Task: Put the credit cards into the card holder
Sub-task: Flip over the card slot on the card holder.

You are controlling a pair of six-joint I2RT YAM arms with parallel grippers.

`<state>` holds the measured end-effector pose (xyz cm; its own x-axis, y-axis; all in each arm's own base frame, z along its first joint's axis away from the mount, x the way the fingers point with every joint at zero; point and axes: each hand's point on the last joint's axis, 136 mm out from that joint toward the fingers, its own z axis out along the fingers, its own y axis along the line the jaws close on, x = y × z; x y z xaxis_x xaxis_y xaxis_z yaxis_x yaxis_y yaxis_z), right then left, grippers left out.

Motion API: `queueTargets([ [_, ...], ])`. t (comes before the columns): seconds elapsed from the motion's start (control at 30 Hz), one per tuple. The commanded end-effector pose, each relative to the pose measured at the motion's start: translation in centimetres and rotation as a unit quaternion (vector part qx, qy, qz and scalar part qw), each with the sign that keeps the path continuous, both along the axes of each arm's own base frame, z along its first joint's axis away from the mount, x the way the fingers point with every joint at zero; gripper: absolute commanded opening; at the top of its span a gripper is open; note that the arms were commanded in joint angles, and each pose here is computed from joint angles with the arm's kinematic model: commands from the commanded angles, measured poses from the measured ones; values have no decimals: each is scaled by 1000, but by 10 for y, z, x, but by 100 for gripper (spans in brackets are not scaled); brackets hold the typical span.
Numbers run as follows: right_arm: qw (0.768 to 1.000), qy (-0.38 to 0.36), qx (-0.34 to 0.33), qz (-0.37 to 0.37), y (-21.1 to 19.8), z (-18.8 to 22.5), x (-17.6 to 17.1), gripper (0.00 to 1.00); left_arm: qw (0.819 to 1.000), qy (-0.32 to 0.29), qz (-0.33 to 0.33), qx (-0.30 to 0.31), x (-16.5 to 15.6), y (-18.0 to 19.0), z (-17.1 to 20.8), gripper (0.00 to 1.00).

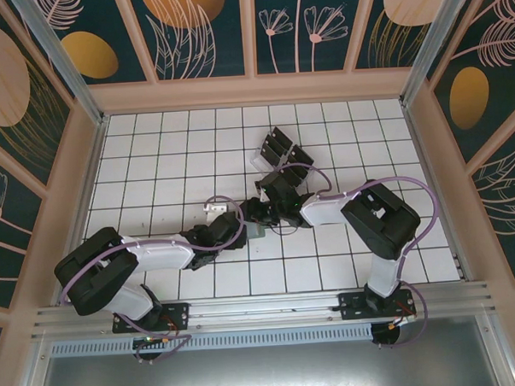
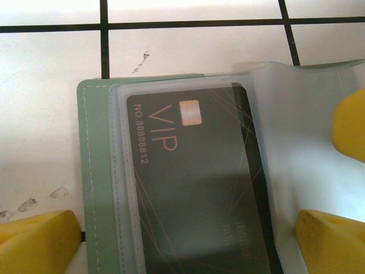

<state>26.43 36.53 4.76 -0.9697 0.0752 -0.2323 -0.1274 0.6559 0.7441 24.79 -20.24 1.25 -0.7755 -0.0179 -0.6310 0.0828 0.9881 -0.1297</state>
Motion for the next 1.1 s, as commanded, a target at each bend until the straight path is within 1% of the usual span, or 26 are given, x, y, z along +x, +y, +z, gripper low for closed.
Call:
queueTargets([
  [0.0, 1000, 6, 19, 8, 5, 0, -4, 42, 998, 55, 7, 41, -20, 26, -33, 99],
  [0.23, 1000, -9, 1, -20, -12, 7, 8, 42, 997, 56, 11, 42, -21, 29, -34, 99],
  [0.43, 999, -18, -22, -23, -19, 8, 15, 42, 997, 56, 10, 42, -21, 28, -35, 99],
  [0.57, 999, -15, -30, -21, -19, 1, 16, 42, 998, 57, 10, 41, -21, 29, -35, 99],
  [0.83, 997, -5, -73, -31, -31, -26, 20, 42, 997, 58, 10, 42, -22, 30, -37, 99],
  [0.97, 996, 3, -81, -31, -31, -33, 20, 42, 997, 57, 10, 42, -23, 30, -37, 99],
  [1.07, 997, 7, -74, -24, -25, -33, 19, 42, 997, 58, 9, 41, -22, 29, -37, 99],
])
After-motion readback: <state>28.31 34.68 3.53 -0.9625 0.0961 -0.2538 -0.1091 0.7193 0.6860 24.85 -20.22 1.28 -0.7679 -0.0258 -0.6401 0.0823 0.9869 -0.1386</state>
